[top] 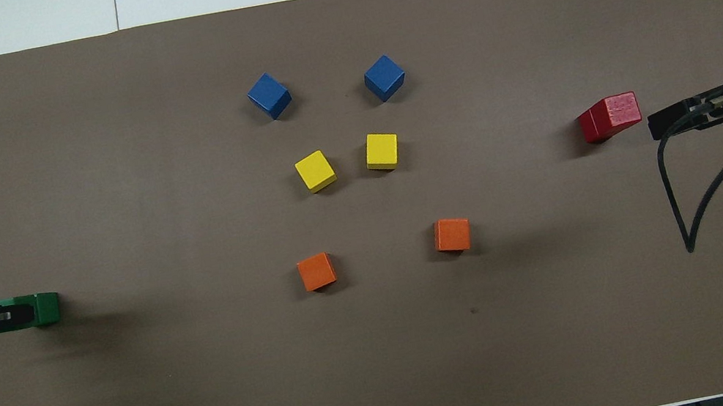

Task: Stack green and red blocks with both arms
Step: 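Open the right gripper and withdraw while the left gripper releases green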

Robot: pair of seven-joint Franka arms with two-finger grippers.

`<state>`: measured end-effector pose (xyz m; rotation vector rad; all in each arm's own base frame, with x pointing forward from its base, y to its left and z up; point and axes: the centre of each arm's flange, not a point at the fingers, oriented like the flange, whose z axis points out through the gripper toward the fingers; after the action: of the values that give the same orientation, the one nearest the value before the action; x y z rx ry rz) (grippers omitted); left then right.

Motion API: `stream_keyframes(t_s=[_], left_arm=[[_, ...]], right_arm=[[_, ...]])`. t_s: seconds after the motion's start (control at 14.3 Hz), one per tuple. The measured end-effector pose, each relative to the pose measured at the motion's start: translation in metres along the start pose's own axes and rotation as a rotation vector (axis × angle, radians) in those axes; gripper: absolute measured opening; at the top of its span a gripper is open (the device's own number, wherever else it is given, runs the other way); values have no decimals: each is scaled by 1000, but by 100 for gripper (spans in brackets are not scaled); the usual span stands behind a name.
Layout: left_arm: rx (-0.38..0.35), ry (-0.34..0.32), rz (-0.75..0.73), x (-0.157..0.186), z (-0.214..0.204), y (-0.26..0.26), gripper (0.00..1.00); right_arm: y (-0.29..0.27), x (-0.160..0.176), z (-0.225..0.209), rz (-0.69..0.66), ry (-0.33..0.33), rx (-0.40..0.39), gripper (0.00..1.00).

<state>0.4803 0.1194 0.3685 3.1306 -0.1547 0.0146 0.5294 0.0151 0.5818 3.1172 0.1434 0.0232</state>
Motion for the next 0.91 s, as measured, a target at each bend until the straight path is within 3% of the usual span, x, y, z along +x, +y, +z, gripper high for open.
stream_keyframes(t_s=[0.7,0.77,0.91], left_arm=[[-2,-5,-3,1,8,-3,55],[-2,-7,-1,1,9,-3,59],[-5,-13,1,1,12,-3,79]], right_arm=[[1,3,-21,12,-77,6,100],[2,4,-25,13,-77,7,100],[3,4,-29,18,-73,6,100]])
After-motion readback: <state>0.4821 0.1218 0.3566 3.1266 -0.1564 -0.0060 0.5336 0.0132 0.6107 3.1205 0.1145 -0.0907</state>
